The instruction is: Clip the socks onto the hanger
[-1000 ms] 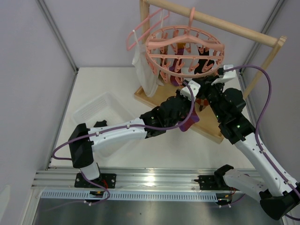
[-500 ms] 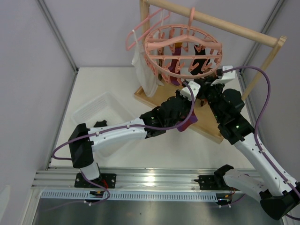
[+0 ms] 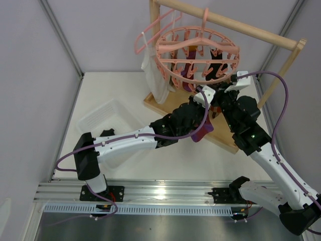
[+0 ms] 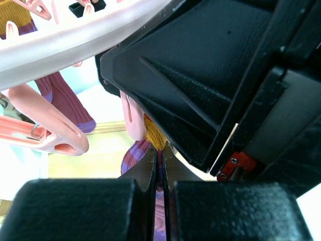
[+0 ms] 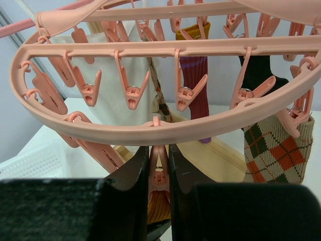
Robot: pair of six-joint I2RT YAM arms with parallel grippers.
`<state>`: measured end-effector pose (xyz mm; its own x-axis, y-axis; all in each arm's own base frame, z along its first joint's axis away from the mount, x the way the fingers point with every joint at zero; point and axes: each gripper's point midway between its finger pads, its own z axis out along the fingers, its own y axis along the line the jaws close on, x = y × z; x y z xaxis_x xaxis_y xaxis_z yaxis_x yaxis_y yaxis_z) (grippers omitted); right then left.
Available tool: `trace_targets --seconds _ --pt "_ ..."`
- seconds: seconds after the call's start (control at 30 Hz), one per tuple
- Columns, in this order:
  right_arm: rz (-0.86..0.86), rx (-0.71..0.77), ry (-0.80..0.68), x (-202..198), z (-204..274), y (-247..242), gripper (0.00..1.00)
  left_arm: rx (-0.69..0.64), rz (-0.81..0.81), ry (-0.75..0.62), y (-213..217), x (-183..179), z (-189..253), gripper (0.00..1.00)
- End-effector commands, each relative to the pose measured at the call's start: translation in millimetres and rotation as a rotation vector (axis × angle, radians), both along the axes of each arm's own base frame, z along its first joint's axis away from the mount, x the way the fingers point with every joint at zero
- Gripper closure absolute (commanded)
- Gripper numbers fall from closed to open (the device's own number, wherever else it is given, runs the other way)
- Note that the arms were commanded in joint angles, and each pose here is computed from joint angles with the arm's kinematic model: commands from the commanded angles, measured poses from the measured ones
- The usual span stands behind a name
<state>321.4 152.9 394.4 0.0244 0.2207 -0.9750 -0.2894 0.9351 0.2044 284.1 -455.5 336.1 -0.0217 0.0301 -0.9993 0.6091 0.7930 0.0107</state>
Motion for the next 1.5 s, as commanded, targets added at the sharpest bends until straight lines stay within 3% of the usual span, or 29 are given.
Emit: trace_targets --seconds 0.0,0.23,0.27,0.3,0.4,0.5,0.67,0.7,0.8,0.83,0.93,1.03,1.23,1.47 --pt "-0.029 0.010 -0.016 3 4 -2 1.00 -0.105 0.000 -0.036 3 -4 44 0.99" --pt "-0.022 0.018 -0.022 0 9 -3 0.98 -0.093 0.011 -0.033 3 -2 38 0.99" --pt "-0.020 0.021 -0.025 -2 11 -3 0.93 -0.089 0.014 -0.032 3 -2 36 0.99" --pt "-0.019 0.021 -0.024 -2 12 -3 0.82 -0.091 0.014 -0.032 3 -1 36 0.99" --pt "-0.014 0.029 -0.028 -3 14 -3 0.60 -0.096 0.011 -0.031 3 -2 38 0.99" --pt "-0.009 0.019 -0.003 -4 8 -2 0.47 -0.096 0.011 -0.033 2 -2 37 0.99" --pt "-0.019 0.031 -0.006 -7 12 -6 0.34 -0.098 0.009 -0.031 2 -2 37 0.95" --pt "-0.020 0.034 -0.008 -8 13 -7 0.31 -0.100 0.006 -0.030 1 -3 38 0.93" --pt "-0.029 0.031 -0.001 -12 16 -11 0.27 -0.111 -0.011 -0.023 1 -6 39 0.68" --pt "-0.031 0.035 -0.008 -14 21 -13 0.26 -0.114 -0.014 -0.019 2 -7 40 0.53" --pt "-0.036 0.028 -0.005 -20 28 -18 0.23 -0.119 -0.025 -0.009 5 -11 41 0.26" --pt "-0.033 0.019 0.007 -26 30 -22 0.23 -0.136 -0.037 0.007 14 -17 45 0.13" --pt "-0.043 0.015 -0.006 -41 44 -35 0.23 -0.150 -0.093 0.067 43 -36 54 0.01" --pt "0.001 -0.020 -0.025 -55 56 -37 0.23 -0.139 -0.184 0.235 91 -51 45 0.01"
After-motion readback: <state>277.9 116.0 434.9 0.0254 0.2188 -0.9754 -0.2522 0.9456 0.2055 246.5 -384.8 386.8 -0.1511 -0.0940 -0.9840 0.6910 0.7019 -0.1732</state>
